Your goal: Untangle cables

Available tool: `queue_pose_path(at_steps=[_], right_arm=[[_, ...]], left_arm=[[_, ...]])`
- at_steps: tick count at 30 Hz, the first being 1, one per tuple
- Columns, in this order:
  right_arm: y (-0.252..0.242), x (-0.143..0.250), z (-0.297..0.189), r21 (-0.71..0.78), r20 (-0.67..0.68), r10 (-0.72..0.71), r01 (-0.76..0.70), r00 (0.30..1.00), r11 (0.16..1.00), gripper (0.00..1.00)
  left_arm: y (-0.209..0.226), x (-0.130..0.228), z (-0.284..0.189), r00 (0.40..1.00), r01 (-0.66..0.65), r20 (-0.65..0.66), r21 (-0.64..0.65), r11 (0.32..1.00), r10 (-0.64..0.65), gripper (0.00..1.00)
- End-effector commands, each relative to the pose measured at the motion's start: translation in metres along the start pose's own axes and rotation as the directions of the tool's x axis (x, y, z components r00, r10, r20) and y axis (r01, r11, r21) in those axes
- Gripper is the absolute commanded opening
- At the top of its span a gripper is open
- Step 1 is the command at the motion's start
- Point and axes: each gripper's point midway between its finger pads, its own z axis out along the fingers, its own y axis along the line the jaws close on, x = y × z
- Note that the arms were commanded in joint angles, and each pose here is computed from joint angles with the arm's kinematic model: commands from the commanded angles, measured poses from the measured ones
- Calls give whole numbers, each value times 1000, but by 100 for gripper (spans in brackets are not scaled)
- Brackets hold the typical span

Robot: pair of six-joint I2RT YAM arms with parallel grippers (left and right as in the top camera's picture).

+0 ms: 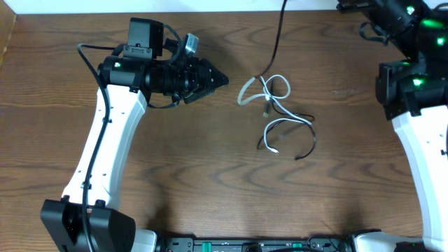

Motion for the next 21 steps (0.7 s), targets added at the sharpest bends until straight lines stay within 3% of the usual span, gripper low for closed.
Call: queue_pose_path(at_steps=[1, 7, 10, 17, 21], right_arm=[[-25, -1, 0, 93, 2, 45, -45, 999, 995, 1], [-112, 23, -17, 414, -7, 179, -160, 984, 896, 2], [-171, 25, -51, 616, 158, 254, -296, 954, 730, 1], [-177, 24, -56, 627, 214, 280, -352, 936, 695, 2], [-181, 20, -59, 623, 271, 295, -401, 916, 672, 1]], left_arm=[[-9, -1, -5, 999, -47, 9, 21, 999, 47, 54], [-13, 0, -6, 999, -36, 8, 37, 999, 36, 55], [-49, 8, -15, 994, -94, -25, 221, 971, 102, 55], [-60, 6, -21, 953, -303, 50, 241, 922, 300, 57], [-74, 17, -22, 885, -461, 76, 286, 840, 460, 58]])
